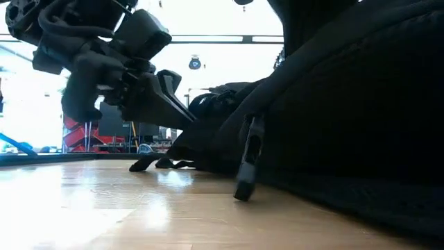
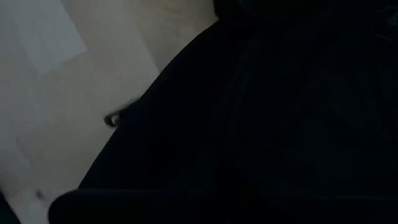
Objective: Unpack backpack
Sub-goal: Open the black backpack
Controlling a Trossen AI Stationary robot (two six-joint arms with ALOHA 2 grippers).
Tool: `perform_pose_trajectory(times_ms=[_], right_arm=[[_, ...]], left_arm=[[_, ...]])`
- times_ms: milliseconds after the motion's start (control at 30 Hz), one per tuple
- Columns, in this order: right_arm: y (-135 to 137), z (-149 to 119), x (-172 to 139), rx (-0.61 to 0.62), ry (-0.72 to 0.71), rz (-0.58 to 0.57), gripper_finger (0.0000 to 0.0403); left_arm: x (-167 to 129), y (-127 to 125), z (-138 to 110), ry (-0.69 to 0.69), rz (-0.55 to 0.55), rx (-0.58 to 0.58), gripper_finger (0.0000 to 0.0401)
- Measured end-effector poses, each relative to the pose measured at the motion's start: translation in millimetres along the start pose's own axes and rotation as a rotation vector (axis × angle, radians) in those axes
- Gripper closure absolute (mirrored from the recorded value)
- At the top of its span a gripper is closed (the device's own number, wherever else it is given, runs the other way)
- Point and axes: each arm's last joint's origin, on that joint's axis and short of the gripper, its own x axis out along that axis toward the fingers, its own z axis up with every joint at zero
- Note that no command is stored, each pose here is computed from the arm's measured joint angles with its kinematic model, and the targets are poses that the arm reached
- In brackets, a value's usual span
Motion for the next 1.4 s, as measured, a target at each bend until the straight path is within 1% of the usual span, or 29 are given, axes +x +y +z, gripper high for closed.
perform_pose_trajectory(times_ms=[167,233,300,400,467,567,633,700,800,867,1033,1167,1267,1400], right_arm=[[-4.1,6.0,2.0,-0.006,-0.018,-0.017,0.0403],[-5.2,7.7,2.6,-0.004,-0.02,-0.019,0.0403],[-5.4,7.9,2.7,-0.004,-0.02,-0.02,0.0403],[-5.3,7.9,2.7,-0.011,-0.021,-0.019,0.0403],[-4.3,8.4,2.7,-0.021,-0.033,-0.015,0.0403],[-0.4,9.5,1.9,-0.04,-0.087,-0.005,0.0403],[1.9,13.2,2.1,-0.059,-0.124,0.015,0.0403],[2.8,19.7,3.0,-0.071,-0.156,0.041,0.0403],[2.6,28.1,4.2,-0.091,-0.19,0.066,0.0403],[0.8,33.3,5.4,-0.108,-0.203,0.071,0.0403],[-7.4,48.0,9.1,-0.106,-0.258,0.04,0.0403],[-15.4,62.5,12.7,-0.094,-0.291,0.035,0.0403],[-20.1,70.9,15.0,-0.096,-0.304,0.041,0.0403],[-24.4,76.6,17.0,-0.098,-0.305,0.041,0.0403]], left_arm=[[-0.7,-5.7,2.5,-0.044,-0.159,0.034,0.0372],[-1.0,-7.1,3.1,-0.055,-0.197,0.047,0.0372],[-1.3,-8.4,3.5,-0.061,-0.211,0.059,0.0373],[-1.3,-8.3,3.4,-0.059,-0.203,0.06,0.0373],[-1.0,-7.2,3.3,-0.053,-0.165,0.054,0.0373],[-0.7,-3.4,3.3,-0.035,-0.034,0.03,0.0373],[-1.7,-0.4,3.3,-0.016,0.058,0.035,0.0372],[-4.4,1.8,5.7,-0.017,0.094,0.041,0.0369],[-13.4,-1.6,15.5,-0.06,0.087,0.056,0.0362],[-20.2,-7.7,22.0,-0.091,0.068,0.101,0.0355],[-36.3,-24.1,31.9,-0.131,0.01,0.193,0.0334],[-42.0,-36.4,29.1,-0.098,-0.04,0.23,0.0312],[-43.6,-42.3,22.5,-0.035,-0.068,0.263,0.0292],[-44.5,-43.9,16.3,0.028,-0.057,0.289,0.0267]])
